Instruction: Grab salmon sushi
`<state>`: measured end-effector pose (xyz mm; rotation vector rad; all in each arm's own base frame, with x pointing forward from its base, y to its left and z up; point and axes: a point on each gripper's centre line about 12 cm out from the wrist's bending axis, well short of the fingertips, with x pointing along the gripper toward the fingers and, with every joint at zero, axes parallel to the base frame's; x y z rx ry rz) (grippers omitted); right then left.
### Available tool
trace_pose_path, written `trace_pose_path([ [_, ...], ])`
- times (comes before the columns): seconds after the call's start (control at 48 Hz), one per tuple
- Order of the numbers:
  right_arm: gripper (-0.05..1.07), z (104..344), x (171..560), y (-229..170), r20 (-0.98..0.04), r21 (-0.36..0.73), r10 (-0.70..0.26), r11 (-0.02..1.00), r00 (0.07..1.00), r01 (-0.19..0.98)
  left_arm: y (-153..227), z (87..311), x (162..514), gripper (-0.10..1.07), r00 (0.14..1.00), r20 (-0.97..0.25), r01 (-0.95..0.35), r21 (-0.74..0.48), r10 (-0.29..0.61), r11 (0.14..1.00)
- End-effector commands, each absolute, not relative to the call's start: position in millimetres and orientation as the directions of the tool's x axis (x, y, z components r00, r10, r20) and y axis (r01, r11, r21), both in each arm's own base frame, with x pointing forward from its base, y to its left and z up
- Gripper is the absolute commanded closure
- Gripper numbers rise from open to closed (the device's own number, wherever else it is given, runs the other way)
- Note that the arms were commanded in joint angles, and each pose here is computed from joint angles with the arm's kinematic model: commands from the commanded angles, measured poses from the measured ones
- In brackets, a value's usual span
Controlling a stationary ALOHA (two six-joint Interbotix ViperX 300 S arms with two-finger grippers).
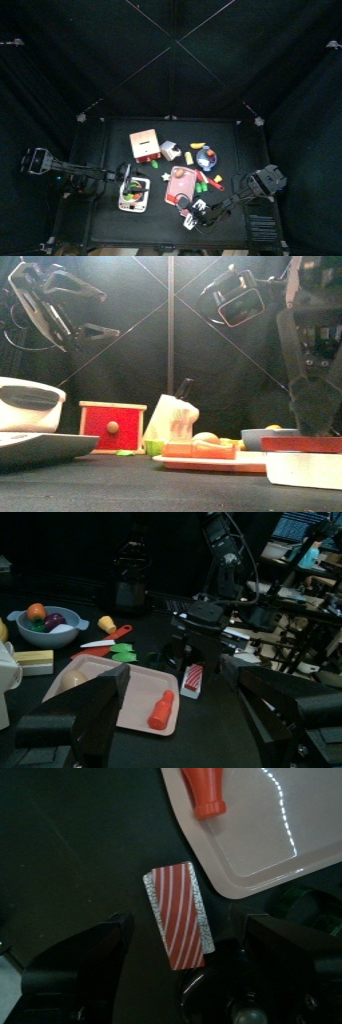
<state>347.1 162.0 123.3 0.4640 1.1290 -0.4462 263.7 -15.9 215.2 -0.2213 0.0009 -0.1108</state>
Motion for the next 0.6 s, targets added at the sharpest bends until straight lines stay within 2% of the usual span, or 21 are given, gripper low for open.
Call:
trace_pose_path([
  [0.0,0.0,130.6,352.3,165.1,-0.919,0.15,-0.09,0.819,0.383,0.554,-14.5,219.8,264.9,-0.05,0.994,0.029,0.105,-0.222,-0.102,0.969],
  [0.25,0.05,123.4,354.8,167.3,-0.923,0.138,-0.096,0.821,0.372,0.554,-13.8,220.3,263.3,-0.05,0.995,0.032,0.101,-0.227,-0.096,0.969],
  [0.583,0.3,123.4,354.9,167.6,-0.927,0.133,-0.099,0.816,0.362,0.563,-13.8,220.7,263.1,-0.05,0.995,0.034,0.101,-0.228,-0.096,0.968],
])
